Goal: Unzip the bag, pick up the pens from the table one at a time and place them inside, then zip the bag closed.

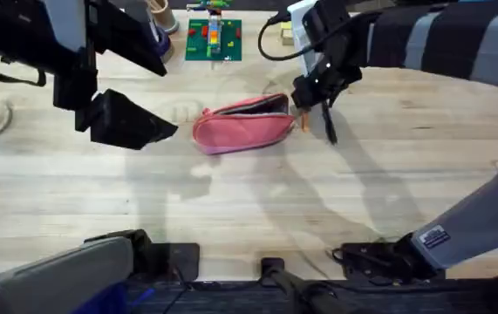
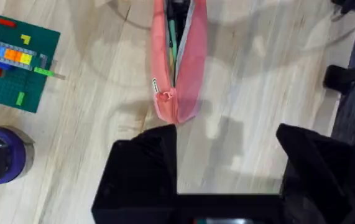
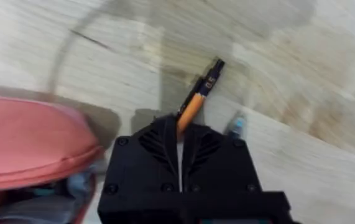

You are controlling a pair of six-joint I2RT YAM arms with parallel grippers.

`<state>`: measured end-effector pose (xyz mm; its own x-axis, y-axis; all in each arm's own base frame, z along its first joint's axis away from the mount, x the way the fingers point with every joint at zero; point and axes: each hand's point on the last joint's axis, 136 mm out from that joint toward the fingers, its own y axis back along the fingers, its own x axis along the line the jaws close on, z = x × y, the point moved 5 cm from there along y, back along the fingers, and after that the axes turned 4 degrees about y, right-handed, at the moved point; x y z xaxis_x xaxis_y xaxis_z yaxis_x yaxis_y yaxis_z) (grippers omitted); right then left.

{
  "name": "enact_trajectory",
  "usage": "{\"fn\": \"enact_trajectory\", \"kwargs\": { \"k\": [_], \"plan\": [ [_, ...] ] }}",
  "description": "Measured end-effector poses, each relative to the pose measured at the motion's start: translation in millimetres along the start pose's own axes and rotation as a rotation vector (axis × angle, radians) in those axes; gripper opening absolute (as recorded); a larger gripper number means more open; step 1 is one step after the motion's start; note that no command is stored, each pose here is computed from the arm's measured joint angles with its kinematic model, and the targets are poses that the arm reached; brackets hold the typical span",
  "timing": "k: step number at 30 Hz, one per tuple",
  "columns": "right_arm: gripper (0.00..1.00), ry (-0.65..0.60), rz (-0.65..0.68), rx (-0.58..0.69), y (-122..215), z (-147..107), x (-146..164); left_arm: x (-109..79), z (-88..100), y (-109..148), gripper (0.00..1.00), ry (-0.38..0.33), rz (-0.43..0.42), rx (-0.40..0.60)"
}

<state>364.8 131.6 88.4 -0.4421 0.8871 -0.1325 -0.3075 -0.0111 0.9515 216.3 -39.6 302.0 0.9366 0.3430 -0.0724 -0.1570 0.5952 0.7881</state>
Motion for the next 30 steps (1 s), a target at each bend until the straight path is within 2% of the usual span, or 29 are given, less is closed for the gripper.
{"fn": "enact_trajectory", "kwargs": {
  "k": [7,11,14,17,22,30],
  "plan": [
    [0.031,0.020,-0.112,-0.020,13.7,7.8,-17.6,0.0,0.0,0.0,0.993,0.000,0.000,0.000],
    [0.031,0.039,-0.135,-0.149,54.2,33.6,-25.0,0.0,0.0,0.0,0.995,0.000,0.000,0.000],
    [0.031,0.099,-0.116,-0.265,90.1,51.6,-25.4,0.0,0.0,0.0,0.995,0.000,0.000,0.000],
    [0.031,0.223,-0.068,-0.352,118.0,58.0,-18.5,0.0,0.0,0.0,0.993,0.000,0.000,0.000],
    [0.031,0.475,-0.006,-0.443,142.5,58.8,-4.7,0.0,0.0,0.0,0.995,0.000,0.000,0.000],
    [0.033,0.906,0.121,-0.485,147.5,43.3,23.2,0.0,-0.1,0.0,0.995,0.000,0.000,0.000]
  ]
}}
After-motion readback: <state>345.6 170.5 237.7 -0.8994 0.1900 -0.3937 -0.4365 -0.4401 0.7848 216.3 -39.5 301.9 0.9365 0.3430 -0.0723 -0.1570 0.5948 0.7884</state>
